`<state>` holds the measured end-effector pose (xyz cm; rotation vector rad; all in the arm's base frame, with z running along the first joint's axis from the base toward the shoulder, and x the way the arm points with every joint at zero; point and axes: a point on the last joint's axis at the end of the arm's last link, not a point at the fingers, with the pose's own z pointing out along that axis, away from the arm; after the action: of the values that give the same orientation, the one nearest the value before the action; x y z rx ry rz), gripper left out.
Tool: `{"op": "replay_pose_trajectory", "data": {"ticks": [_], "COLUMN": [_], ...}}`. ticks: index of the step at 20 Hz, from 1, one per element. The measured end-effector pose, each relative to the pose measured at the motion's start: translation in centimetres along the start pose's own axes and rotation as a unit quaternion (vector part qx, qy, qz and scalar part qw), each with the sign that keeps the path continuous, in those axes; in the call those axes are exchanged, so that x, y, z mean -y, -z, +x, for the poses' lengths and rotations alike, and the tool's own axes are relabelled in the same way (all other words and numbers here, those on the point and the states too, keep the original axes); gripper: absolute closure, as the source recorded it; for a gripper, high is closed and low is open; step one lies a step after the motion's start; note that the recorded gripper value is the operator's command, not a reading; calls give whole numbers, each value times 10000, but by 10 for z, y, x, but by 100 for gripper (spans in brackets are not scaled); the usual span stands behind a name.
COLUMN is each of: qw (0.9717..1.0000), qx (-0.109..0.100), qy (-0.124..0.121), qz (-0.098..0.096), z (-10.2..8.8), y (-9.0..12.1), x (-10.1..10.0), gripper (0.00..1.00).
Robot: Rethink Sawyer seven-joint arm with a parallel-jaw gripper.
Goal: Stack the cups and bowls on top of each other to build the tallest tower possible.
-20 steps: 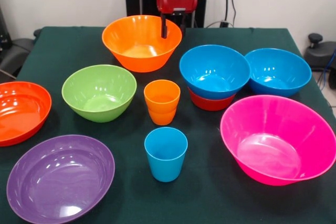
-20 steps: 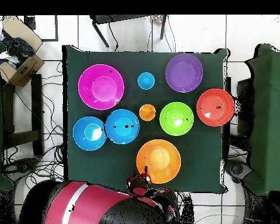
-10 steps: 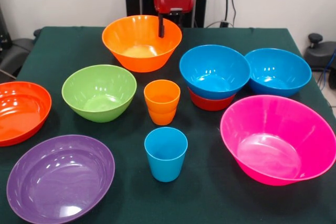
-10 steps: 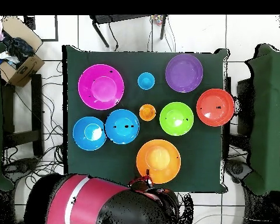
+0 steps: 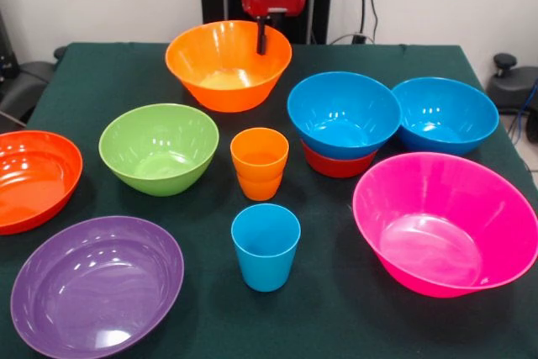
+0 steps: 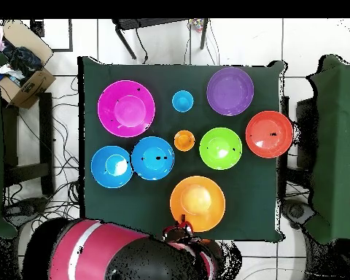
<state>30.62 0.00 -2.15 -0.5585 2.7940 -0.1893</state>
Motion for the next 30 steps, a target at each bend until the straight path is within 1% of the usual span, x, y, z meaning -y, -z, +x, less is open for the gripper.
{"op": "replay_pose_trajectory", "data": {"ticks": [3, 7, 9, 11, 12, 14, 15, 18, 19, 20, 22, 23, 27, 29, 30], "qw": [9997, 9987, 9982, 9978, 9979, 9980, 9980, 9978, 9976, 9971, 9967, 9962, 9958, 9960, 9962], "qx": [205, 438, 511, 560, 530, 482, 417, 294, 239, 155, 117, 88, 113, 153, 203], "qy": [127, 233, 264, 282, 281, 263, 237, 204, 195, 177, 170, 159, 110, 55, 14], "qz": [79, 147, 162, 192, 248, 319, 404, 555, 615, 725, 789, 848, 898, 882, 848], "z": [-11, -31, -38, -50, -60, -68, -76, -89, -94, -103, -111, -119, -136, -148, -157], "y": [6, 18, 23, 33, 44, 53, 62, 78, 85, 98, 107, 116, 130, 136, 139], "x": [2, 8, 11, 15, 19, 22, 25, 30, 32, 35, 35, 33, 25, 18, 11], "gripper": [100, 100, 100, 100, 100, 100, 100, 100, 100, 100, 100, 100, 100, 100, 100]}}
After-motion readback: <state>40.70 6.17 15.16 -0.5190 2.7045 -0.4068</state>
